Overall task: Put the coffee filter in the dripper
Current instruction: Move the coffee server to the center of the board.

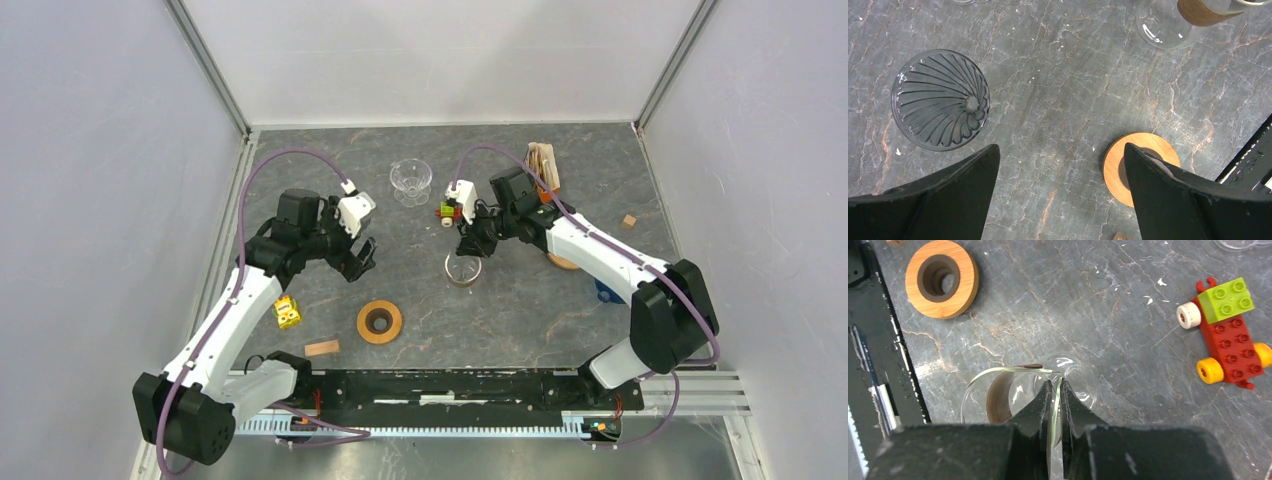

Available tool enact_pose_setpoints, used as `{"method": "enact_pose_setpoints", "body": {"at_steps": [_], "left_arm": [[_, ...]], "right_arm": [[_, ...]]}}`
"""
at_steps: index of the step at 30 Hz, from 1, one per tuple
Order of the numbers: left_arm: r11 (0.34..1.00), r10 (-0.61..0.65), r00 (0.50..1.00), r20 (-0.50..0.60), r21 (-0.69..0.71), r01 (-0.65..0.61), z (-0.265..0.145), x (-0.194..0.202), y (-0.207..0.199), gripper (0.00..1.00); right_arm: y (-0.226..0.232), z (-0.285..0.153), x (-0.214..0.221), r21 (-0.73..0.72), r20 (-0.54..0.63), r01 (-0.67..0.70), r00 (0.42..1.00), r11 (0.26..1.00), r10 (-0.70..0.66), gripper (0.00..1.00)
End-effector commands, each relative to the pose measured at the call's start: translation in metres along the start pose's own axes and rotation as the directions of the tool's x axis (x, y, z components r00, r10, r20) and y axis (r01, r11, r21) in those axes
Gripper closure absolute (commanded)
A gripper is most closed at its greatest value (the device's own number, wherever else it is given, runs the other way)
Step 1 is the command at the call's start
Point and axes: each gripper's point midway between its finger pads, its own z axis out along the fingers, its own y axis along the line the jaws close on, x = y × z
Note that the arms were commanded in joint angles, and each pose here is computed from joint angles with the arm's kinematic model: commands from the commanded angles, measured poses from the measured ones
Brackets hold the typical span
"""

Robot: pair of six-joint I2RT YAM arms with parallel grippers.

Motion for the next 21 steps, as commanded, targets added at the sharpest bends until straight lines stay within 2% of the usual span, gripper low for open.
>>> {"method": "enact_pose_setpoints", "body": {"at_steps": [1, 9, 14, 18, 21], "left_arm": [[0.999, 0.044, 0.999, -0.001, 0.031, -0.044, 0.000, 0.002, -0.005, 0.00], [0.994, 0.102, 0.989, -0.104, 0.060, -0.096, 0.007, 0.029, -0.015, 0.00], [0.988, 0.151, 0.973, -0.175, 0.045, -0.146, 0.012, 0.048, -0.017, 0.00], [0.985, 0.173, 0.959, -0.225, 0.057, -0.164, 0.015, 0.060, -0.020, 0.00], [0.987, 0.162, 0.952, -0.260, 0.057, -0.153, 0.019, 0.066, -0.020, 0.00]], "right_arm": [[0.015, 0.004, 0.008, -0.072, -0.004, -0.037, 0.999, 0.997, 0.036, 1.00], [0.028, 0.011, 0.012, -0.105, 0.013, -0.038, 0.999, 0.994, 0.040, 1.00], [0.031, 0.014, 0.009, -0.119, 0.014, -0.038, 0.999, 0.992, 0.040, 0.95], [0.028, 0.012, 0.004, -0.105, 0.012, -0.032, 0.999, 0.994, 0.033, 0.83], [0.022, 0.009, -0.002, -0.077, 0.010, -0.016, 1.000, 0.997, 0.017, 0.68]]}}
